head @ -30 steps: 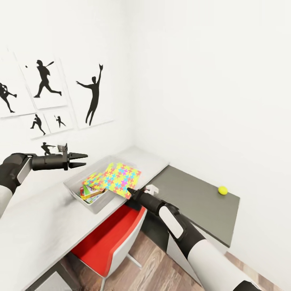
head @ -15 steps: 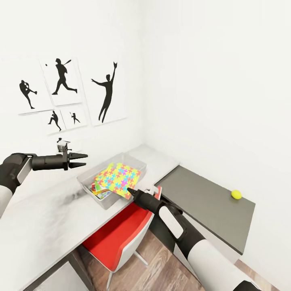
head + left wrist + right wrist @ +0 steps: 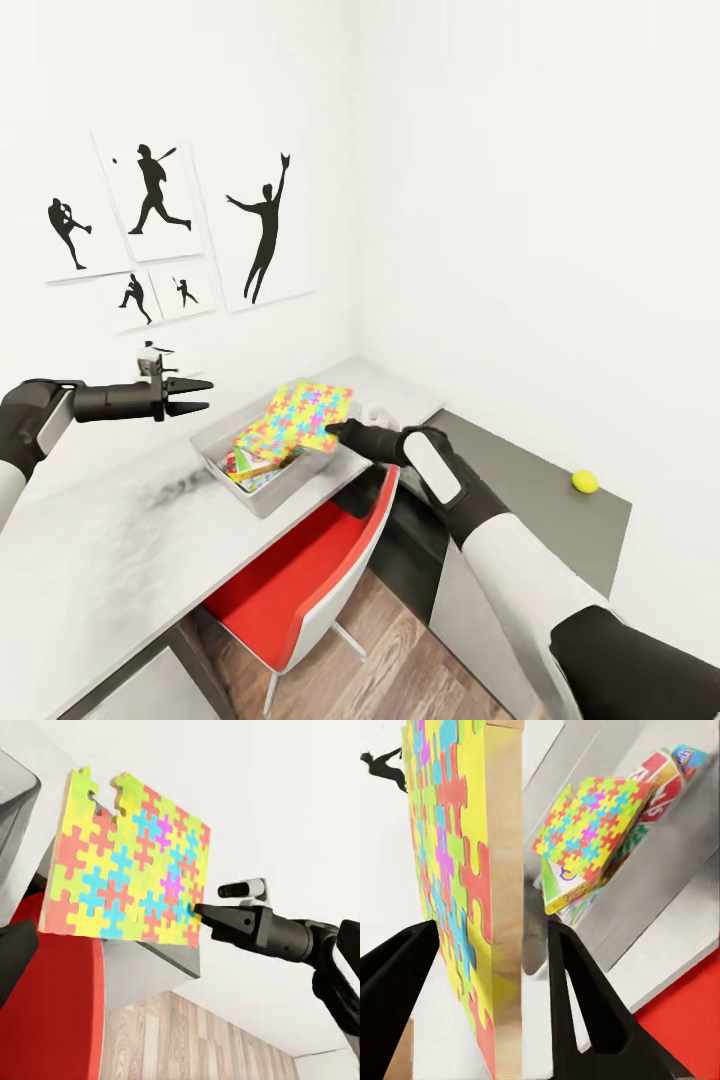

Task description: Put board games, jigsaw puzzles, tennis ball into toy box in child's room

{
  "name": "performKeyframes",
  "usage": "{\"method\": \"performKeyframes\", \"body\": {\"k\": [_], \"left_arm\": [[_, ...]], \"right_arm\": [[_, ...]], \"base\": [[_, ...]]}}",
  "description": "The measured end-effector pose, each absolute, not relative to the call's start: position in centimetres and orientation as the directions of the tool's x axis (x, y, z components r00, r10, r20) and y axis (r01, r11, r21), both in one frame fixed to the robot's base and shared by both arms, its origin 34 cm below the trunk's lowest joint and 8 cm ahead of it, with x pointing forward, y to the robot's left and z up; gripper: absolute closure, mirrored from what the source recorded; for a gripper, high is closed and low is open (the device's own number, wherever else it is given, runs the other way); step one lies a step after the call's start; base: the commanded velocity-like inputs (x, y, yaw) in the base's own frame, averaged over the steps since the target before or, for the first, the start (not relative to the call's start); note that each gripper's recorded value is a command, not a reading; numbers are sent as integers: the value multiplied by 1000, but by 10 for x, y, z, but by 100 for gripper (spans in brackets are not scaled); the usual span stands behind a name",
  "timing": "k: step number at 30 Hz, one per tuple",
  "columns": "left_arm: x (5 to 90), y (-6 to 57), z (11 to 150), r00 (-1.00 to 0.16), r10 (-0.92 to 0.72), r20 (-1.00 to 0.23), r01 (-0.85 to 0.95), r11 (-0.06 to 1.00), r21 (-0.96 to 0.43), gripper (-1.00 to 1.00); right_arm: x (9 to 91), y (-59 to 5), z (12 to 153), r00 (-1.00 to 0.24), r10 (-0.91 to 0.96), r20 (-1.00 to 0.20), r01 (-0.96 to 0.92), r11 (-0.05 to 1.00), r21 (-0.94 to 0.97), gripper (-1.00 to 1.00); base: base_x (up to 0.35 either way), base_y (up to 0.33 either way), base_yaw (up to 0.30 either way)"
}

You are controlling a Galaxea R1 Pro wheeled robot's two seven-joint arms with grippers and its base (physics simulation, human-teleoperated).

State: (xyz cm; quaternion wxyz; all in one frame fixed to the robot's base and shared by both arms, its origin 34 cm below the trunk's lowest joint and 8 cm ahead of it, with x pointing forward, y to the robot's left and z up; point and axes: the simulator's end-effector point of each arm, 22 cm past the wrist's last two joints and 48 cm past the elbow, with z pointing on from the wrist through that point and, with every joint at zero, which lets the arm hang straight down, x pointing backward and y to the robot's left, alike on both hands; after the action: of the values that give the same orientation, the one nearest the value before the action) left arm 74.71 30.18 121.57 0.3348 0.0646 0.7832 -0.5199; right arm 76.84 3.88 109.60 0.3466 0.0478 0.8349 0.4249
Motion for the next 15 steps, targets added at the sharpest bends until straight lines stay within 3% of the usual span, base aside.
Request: {"method": "performKeyframes", "body": {"k": [11, 15], "left_arm": [[747, 308, 1216, -766, -256, -590, 442, 456, -772, -100], [747, 308, 1215, -766, -257, -589, 441, 456, -773, -100]], "right_arm": [[816, 1, 1128, -747, 321, -582, -144, 777, 613, 100], [817, 0, 1127, -748, 324, -579, -134, 781, 610, 100]], "base": [[-16, 1, 1], [-10, 1, 111]]}}
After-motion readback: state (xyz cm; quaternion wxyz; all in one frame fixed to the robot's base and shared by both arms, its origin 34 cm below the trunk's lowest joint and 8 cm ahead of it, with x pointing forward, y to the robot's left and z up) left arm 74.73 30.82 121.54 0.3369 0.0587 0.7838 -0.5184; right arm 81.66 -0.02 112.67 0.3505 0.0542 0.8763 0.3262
